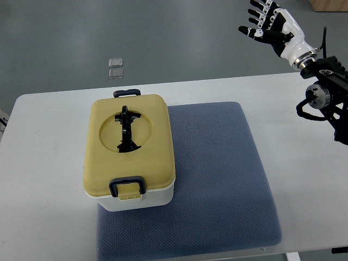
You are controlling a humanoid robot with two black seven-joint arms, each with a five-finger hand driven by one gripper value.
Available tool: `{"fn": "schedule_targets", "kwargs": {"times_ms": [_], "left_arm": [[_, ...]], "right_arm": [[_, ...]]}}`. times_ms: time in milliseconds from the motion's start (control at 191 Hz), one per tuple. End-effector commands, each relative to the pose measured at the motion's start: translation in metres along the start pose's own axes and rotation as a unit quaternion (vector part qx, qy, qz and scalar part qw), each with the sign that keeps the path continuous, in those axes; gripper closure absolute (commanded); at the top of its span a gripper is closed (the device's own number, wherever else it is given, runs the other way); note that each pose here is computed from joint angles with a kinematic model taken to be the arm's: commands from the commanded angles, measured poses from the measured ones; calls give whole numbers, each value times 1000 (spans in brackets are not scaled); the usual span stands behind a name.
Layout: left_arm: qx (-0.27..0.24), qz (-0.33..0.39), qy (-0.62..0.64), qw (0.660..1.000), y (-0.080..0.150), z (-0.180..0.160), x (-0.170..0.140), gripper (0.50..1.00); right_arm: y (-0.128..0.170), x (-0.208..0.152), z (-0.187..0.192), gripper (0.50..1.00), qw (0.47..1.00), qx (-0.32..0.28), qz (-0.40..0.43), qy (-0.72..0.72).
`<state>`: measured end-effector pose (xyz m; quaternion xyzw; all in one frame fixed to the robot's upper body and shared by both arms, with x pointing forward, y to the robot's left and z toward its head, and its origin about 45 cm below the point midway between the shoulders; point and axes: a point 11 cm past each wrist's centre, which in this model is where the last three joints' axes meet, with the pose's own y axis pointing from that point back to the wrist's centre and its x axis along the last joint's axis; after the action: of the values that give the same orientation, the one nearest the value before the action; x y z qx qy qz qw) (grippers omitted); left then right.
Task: Open white storage box with right hand
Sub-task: 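Raise the right hand and swing it over the yellow lid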
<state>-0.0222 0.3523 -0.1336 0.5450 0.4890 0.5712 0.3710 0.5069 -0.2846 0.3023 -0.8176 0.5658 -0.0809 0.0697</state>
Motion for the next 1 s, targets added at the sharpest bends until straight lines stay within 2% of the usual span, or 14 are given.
{"fn": "schedule_targets", "kwargs": {"times_ms": [0,204,278,482,681,775,995], "left_arm": [[0,0,0,1000,0,0,0,500],[0,0,0,1000,0,0,0,500],[0,0,0,1000,0,0,0,500],[0,0,0,1000,0,0,0,500],[0,0,0,1000,0,0,0,500],[0,0,0,1000,0,0,0,500],[-1,0,0,1000,0,1,0,500]], "right_arm": [[-18,-18,-28,570,996,14,-66,53],[-48,-73,-80,570,960,31,-209,186],[-55,-97,-87,570,933,28,-257,249],[-63,-128,-105,570,855,23,-334,396],[-58,-188,-105,572,768,46,-428,475],[-56,-209,-104,572,742,54,-454,490],[-34,-259,-104,576,664,91,-528,521]]}}
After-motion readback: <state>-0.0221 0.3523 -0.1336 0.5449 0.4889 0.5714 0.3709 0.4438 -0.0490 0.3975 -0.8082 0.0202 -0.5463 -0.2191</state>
